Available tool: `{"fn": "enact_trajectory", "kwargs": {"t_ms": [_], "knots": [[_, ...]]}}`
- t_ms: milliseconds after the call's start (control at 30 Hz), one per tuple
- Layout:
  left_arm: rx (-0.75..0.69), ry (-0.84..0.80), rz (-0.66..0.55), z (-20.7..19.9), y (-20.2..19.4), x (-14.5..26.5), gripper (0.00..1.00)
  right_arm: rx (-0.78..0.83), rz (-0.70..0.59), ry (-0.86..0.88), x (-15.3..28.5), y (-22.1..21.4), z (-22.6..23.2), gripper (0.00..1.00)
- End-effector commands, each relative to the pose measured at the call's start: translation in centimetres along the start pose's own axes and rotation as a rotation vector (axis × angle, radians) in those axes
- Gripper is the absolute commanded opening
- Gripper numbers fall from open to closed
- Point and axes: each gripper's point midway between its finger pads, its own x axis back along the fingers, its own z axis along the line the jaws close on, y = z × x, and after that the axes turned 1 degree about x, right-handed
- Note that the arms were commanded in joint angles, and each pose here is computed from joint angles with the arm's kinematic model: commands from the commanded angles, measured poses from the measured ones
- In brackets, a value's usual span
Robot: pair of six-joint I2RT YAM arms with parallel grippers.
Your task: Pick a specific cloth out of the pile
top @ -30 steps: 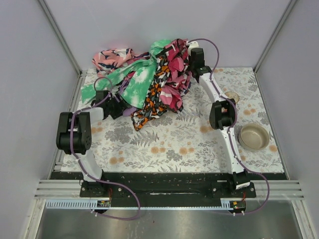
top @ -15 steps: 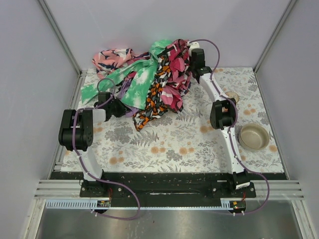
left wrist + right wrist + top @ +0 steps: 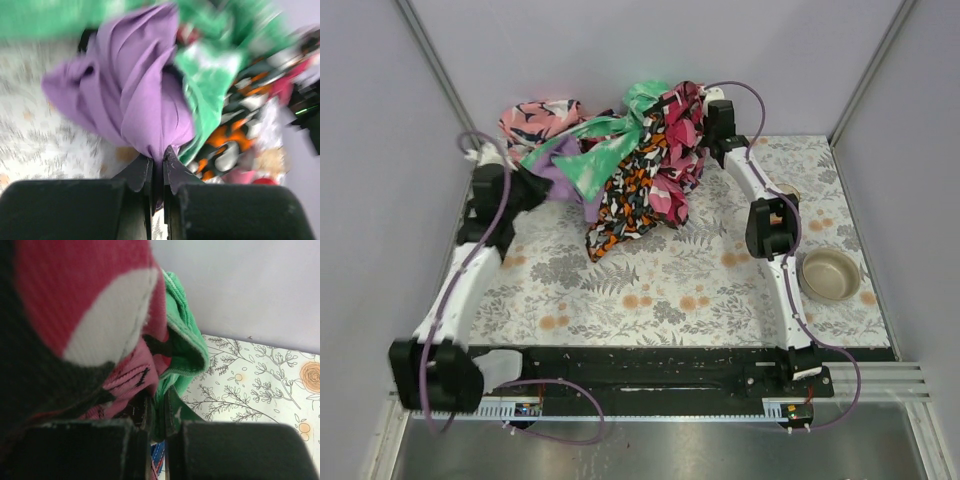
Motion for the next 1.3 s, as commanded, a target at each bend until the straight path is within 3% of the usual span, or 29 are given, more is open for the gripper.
{"fn": "enact_trajectory", "kwargs": {"t_ms": [0, 200, 333, 433, 533, 667, 900, 1000, 1033, 1067, 1133, 1267], "knots": [[-0.086, -0.077, -0.520, -7.8, 13.6, 13.3, 0.00, 0.012, 0.268, -0.147, 1.3, -8.2, -5.3, 0.05], [-0.221, -0.286, -0.785, -19.1, 23.2, 26.9, 0.00, 0.016, 0.255, -0.153, 1.1, -7.0, -5.3, 0.06], [-0.309, -0.375, -0.814, -24.2, 26.5, 30.7, 0.00, 0.027, 0.268, -0.161, 1.2, -7.4, -5.5, 0.07], [-0.348, -0.424, -0.782, -26.1, 26.9, 31.0, 0.00, 0.034, 0.279, -0.155, 1.5, -7.6, -5.5, 0.09], [-0.342, -0.438, -0.757, -26.0, 26.2, 30.5, 0.00, 0.031, 0.271, -0.139, 2.0, -6.9, -5.2, 0.12], [-0.330, -0.442, -0.747, -25.0, 25.0, 29.9, 0.00, 0.033, 0.250, -0.118, 3.4, -4.7, -4.9, 0.23], [-0.274, -0.326, -0.754, -20.9, 22.9, 29.9, 0.00, 0.032, 0.198, -0.124, 6.9, -0.5, -5.0, 0.38], [-0.202, -0.254, -0.785, -17.6, 21.1, 30.3, 0.00, 0.008, 0.172, -0.142, 8.5, 1.1, -5.2, 0.49], [-0.190, -0.250, -0.789, -16.9, 20.3, 30.5, 0.00, 0.007, 0.167, -0.143, 8.9, 1.5, -5.1, 0.58], [-0.186, -0.253, -0.789, -16.5, 19.7, 30.9, 0.00, 0.002, 0.164, -0.145, 9.4, 1.9, -5.1, 0.77], [-0.178, -0.265, -0.775, -15.9, 18.3, 31.4, 0.00, 0.005, 0.156, -0.149, 10.5, 2.6, -5.2, 0.99], [-0.170, -0.255, -0.691, -14.3, 15.4, 30.4, 0.00, -0.017, 0.125, -0.209, 13.4, 4.3, -6.2, 0.99]]}}
